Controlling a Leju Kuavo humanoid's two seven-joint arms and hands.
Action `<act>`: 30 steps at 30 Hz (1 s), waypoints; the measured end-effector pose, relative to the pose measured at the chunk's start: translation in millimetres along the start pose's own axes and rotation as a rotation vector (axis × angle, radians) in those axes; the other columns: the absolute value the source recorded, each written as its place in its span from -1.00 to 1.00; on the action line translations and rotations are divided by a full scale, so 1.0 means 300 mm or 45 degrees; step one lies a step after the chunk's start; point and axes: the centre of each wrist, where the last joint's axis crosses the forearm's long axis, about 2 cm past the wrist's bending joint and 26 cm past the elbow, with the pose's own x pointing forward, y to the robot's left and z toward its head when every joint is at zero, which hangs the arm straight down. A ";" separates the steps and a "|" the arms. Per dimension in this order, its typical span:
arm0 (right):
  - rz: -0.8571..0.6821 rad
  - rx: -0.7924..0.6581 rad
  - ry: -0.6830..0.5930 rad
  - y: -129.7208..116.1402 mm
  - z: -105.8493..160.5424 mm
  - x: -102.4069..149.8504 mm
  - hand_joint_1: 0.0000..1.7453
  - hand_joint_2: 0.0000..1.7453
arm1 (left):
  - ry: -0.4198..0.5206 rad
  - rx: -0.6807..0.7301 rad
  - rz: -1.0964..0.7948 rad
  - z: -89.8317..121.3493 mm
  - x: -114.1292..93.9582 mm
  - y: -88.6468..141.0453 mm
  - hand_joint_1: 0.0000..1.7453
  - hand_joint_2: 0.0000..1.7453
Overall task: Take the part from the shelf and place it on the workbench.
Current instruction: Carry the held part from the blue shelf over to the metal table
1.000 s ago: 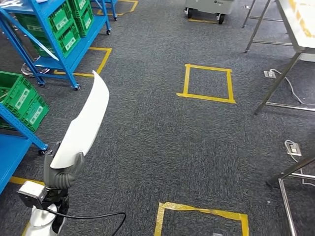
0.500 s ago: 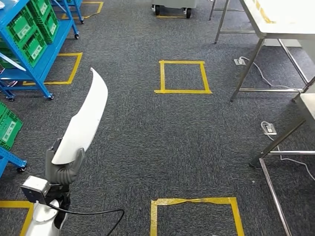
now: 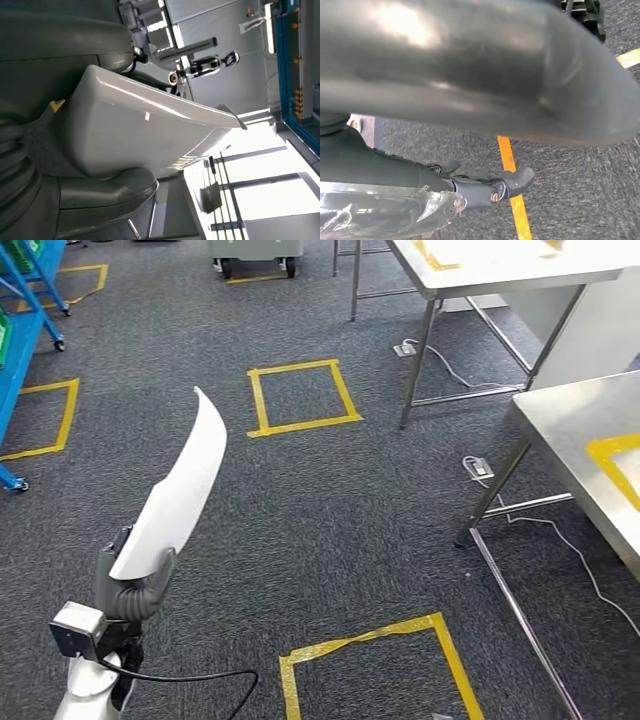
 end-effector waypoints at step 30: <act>0.004 -0.013 0.002 -0.002 0.000 0.001 -1.00 -1.00 | 0.035 -0.059 0.062 0.011 -0.006 -0.005 1.00 1.00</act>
